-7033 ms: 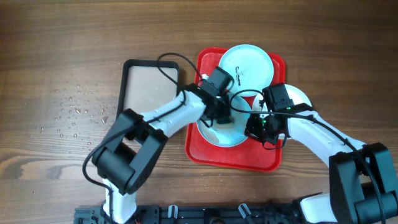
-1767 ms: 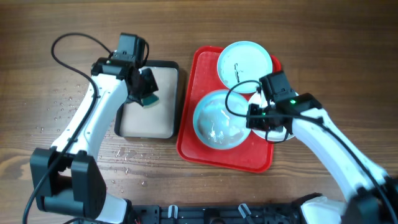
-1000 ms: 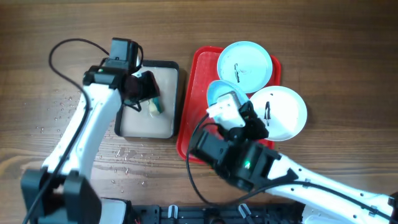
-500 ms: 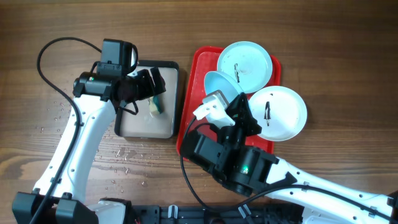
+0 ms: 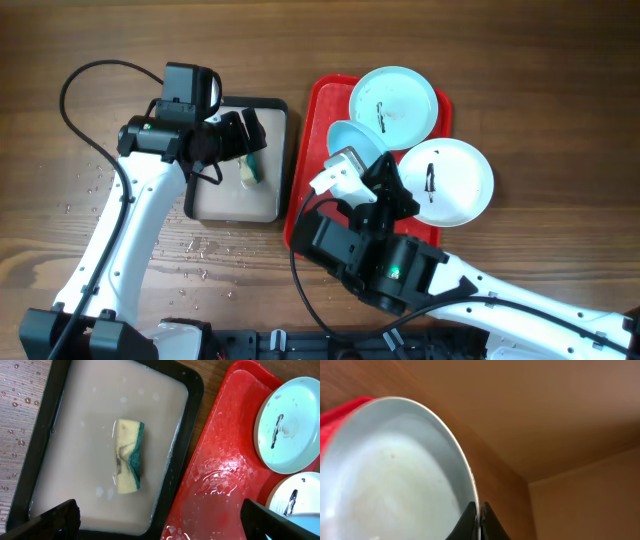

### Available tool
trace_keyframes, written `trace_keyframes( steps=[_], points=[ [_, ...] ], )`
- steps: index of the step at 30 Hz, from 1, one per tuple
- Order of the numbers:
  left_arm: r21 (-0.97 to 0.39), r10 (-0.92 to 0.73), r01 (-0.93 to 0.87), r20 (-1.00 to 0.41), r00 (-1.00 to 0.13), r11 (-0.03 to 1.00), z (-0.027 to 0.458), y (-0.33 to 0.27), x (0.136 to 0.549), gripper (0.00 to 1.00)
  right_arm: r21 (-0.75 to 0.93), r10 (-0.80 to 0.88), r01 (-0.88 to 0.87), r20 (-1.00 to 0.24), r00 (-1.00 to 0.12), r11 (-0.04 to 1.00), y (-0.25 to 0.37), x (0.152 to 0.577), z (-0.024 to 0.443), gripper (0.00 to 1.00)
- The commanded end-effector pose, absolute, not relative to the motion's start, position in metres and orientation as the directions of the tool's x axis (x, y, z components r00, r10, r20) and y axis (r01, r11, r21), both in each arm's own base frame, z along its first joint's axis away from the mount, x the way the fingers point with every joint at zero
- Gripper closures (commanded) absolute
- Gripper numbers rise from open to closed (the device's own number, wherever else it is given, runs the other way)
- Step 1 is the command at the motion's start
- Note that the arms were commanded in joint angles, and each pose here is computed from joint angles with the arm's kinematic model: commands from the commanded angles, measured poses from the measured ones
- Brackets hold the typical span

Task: Clean dirty plates on tray and stack at the side
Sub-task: 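Carry the scrubbed white plate right and set it at the table side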

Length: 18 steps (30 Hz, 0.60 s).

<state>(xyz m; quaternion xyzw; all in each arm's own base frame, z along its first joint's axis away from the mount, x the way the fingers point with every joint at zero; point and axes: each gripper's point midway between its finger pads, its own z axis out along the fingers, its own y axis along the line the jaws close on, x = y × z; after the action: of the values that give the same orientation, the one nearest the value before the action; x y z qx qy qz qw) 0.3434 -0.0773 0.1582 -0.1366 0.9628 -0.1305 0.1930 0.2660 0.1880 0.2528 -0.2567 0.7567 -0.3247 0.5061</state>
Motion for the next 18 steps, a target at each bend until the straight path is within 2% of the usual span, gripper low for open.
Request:
trace_keyframes(
  steps=[1,2,3,4,5,6,7,8,9,11,12,14,16,18],
  points=[
    [-0.313,-0.313,-0.208,-0.336,-0.888,0.927,0.16,-0.077,0.342,0.0,-0.733,-0.727,-0.153,-0.582,-0.364,0.663,0.196,0.263,0.242,0.96],
    [-0.313,-0.313,-0.209,-0.336,-0.888,0.927,0.16,-0.077,0.342,0.0,-0.718,-0.683,-0.066,-0.625,-0.379,0.693,0.185,0.265,0.249,0.96],
    [-0.313,-0.313,-0.209,-0.336,-0.888,0.927,0.16,-0.077,0.342,0.0,-0.674,-0.65,-0.092,-0.652,-0.391,0.733,0.189,0.265,0.242,0.96],
    [-0.313,-0.313,-0.208,-0.336,-0.888,0.927,0.16,-0.077,0.342,0.0,-0.695,-0.703,-0.19,-0.595,-0.39,0.694,0.197,0.262,0.232,0.96],
    [-0.313,-0.313,-0.208,-0.336,-0.888,0.927,0.16,-0.077,0.342,0.0,-0.73,-0.714,-0.144,-0.574,-0.401,0.668,0.185,0.262,0.236,0.96],
    [-0.313,-0.313,-0.209,-0.336,-0.888,0.927,0.16,-0.077,0.342,0.0,-0.703,-0.648,-0.026,-0.639,-0.414,0.71,0.171,0.265,0.245,0.96],
    [-0.313,-0.313,-0.208,-0.336,-0.888,0.927,0.16,-0.077,0.342,0.0,-0.665,-0.623,-0.065,-0.656,-0.427,0.744,0.177,0.264,0.238,0.96],
    [-0.313,-0.313,-0.208,-0.336,-0.888,0.927,0.16,-0.077,0.342,0.0,-0.627,-0.627,-0.177,-0.63,-0.458,0.759,0.187,0.258,0.22,0.96],
    [-0.313,-0.313,-0.208,-0.336,-0.888,0.927,0.16,-0.077,0.342,0.0,-0.586,-0.574,-0.144,-0.663,-0.481,0.798,0.184,0.258,0.218,0.96],
    [-0.313,-0.313,-0.208,-0.336,-0.888,0.927,0.16,-0.077,0.342,0.0,-0.366,-0.331,-0.065,-0.734,-0.593,0.928,0.178,0.259,0.199,0.96],
    [-0.313,-0.313,-0.208,-0.336,-0.888,0.927,0.16,-0.077,0.342,0.0,-0.213,-0.191,-0.055,-0.696,-0.692,0.976,0.18,0.26,0.18,0.96],
    [-0.313,-0.313,-0.209,-0.336,-0.888,0.927,0.16,-0.077,0.342,0.0,-0.086,-0.07,-0.023,-0.608,-0.79,0.996,0.167,0.268,0.166,0.96],
    [-0.313,-0.313,-0.208,-0.336,-0.888,0.926,0.16,-0.077,0.342,0.0,-0.003,-0.005,-0.004,-0.545,-0.839,1.0,0.143,0.28,0.166,0.96],
    [-0.313,-0.313,-0.208,-0.336,-0.888,0.926,0.16,-0.077,0.342,0.0,0.25,0.18,0.066,-0.467,-0.866,0.966,0.091,0.304,0.18,0.96]
  ],
)
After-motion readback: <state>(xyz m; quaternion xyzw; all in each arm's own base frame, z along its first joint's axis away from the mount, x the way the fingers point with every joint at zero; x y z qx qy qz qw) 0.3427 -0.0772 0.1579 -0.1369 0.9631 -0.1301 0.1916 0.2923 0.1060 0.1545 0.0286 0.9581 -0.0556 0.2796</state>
